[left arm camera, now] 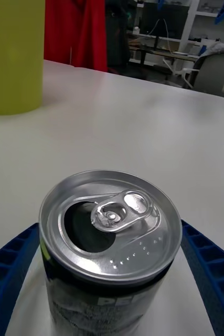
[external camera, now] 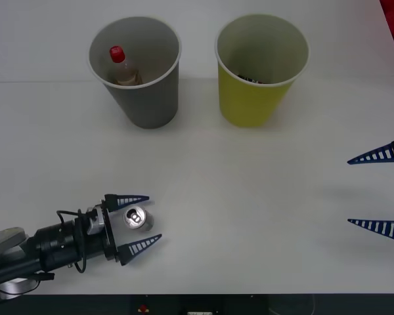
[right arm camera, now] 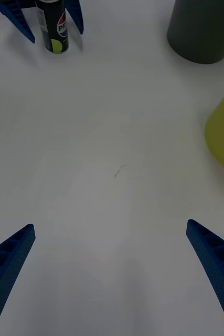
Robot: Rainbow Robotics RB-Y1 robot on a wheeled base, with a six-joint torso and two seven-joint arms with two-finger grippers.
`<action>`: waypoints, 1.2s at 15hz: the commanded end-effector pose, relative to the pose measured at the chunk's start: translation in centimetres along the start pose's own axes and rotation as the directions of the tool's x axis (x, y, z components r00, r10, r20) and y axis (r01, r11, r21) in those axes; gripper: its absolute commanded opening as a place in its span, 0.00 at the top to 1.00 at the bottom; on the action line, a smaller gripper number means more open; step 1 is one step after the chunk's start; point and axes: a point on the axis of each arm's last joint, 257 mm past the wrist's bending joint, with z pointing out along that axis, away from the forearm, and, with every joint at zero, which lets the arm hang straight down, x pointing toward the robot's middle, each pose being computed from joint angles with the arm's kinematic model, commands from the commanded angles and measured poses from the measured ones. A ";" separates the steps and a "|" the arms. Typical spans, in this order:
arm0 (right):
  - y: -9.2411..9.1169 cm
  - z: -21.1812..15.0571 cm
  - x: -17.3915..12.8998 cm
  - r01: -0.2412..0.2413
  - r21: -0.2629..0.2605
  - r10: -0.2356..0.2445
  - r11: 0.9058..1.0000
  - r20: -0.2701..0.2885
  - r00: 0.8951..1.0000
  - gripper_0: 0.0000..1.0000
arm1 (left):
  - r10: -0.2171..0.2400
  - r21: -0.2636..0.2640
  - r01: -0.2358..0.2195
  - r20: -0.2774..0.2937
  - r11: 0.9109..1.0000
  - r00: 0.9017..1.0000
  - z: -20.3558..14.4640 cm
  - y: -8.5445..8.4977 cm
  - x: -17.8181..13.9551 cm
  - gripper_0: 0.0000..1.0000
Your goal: Put the can into the green bin and the plastic bottle into the gray bin
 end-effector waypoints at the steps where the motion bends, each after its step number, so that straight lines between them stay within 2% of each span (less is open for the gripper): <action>1: 0.0 0.0 0.0 0.000 0.000 0.000 1.000 0.000 1.000 0.00 | 0.007 0.004 -0.007 0.000 1.000 1.000 0.1 -0.1 0.0 1.00; 7: 0.0 0.0 0.0 0.000 0.000 0.000 1.000 0.000 1.000 0.00 | 0.010 0.009 -0.010 -0.006 1.000 1.000 0.0 -0.3 0.2 1.00; 12: 0.0 0.0 0.0 0.000 0.000 0.000 1.000 0.000 1.000 0.00 | 0.008 0.036 -0.008 0.017 0.999 1.000 0.5 -0.6 -1.2 1.00; 16: 0.0 0.0 0.0 0.000 0.000 0.000 1.000 0.000 1.000 0.00 | -0.039 0.108 0.041 -0.019 0.993 0.999 1.0 -1.7 -2.9 1.00; 18: 0.0 0.0 0.0 0.000 0.000 0.000 1.000 0.000 1.000 0.00 | -0.045 0.106 0.048 -0.037 0.993 0.998 1.8 -1.8 -4.6 1.00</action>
